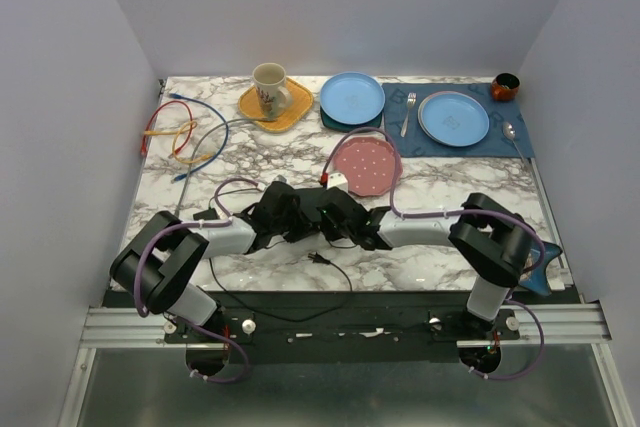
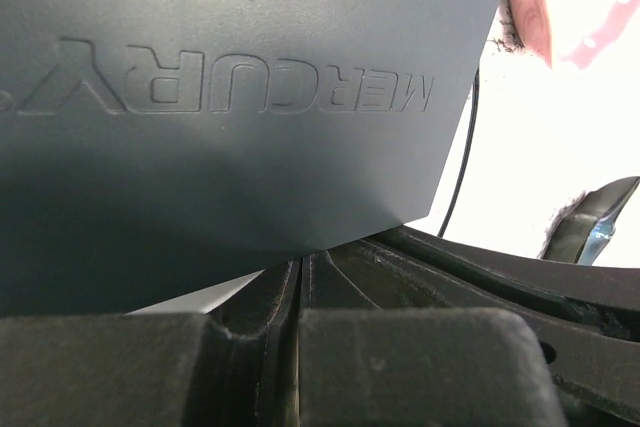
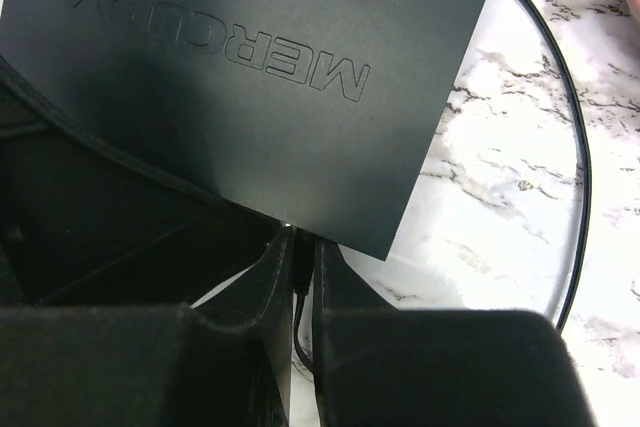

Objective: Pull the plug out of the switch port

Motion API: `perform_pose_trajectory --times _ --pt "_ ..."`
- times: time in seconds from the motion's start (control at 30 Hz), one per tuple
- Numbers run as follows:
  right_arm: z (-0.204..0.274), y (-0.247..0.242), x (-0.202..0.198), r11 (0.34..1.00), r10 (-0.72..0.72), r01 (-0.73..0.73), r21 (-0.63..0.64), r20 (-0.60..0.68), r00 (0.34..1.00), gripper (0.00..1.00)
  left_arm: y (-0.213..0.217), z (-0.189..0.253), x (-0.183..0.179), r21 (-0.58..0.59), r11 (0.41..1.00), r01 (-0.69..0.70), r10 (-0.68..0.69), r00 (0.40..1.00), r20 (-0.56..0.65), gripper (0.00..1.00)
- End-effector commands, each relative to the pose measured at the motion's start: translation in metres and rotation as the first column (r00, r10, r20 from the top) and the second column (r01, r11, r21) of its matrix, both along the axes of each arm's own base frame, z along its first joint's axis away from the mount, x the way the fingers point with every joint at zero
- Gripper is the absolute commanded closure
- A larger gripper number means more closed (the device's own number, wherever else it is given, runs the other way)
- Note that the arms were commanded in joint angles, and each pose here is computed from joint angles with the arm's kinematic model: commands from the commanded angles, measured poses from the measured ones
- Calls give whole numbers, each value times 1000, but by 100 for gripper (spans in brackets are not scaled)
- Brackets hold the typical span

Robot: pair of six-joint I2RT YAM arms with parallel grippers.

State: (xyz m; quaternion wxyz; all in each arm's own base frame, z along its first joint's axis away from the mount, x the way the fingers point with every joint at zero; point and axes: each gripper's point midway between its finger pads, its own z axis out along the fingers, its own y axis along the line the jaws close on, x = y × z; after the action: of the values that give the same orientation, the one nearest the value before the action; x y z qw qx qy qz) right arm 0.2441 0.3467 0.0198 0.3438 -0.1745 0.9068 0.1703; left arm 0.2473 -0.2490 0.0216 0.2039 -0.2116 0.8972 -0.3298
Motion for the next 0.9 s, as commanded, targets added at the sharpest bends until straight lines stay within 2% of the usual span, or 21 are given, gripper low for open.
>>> perform_pose_trajectory --times 0.0,0.47,0.57,0.63,0.67,0.7,0.73,0.8,0.83,0.87 --pt "-38 -17 -81 980 158 -181 -79 -241 958 99 31 -17 17 124 983 -133 129 991 34 95" --pt "-40 -19 -100 976 179 -203 -74 -249 952 99 37 -14 23 136 976 -172 168 985 38 95" --pt "-18 -22 -82 987 122 -136 -82 -159 980 99 41 -5 24 149 974 -171 163 985 63 95" --pt "5 -29 -63 993 54 -61 -103 -65 996 99 47 16 32 156 968 -194 175 976 127 94" --pt "16 -31 -56 994 23 -26 -107 -31 999 99 54 19 29 197 963 -184 159 977 139 92" --pt "32 -35 -42 991 -22 26 -129 30 999 99 60 31 37 215 953 -213 174 967 185 88" --pt "46 -36 -36 991 -42 50 -123 68 997 99 63 50 39 200 953 -228 179 956 233 75" --pt "68 -37 -22 987 -77 94 -130 130 988 99 73 66 39 217 946 -241 173 941 289 62" --pt "77 -38 -16 987 -88 106 -120 147 985 99 78 84 40 189 943 -272 197 919 340 35" --pt "85 -37 -13 988 -84 104 -116 162 983 99 82 92 39 176 941 -289 211 908 362 24"
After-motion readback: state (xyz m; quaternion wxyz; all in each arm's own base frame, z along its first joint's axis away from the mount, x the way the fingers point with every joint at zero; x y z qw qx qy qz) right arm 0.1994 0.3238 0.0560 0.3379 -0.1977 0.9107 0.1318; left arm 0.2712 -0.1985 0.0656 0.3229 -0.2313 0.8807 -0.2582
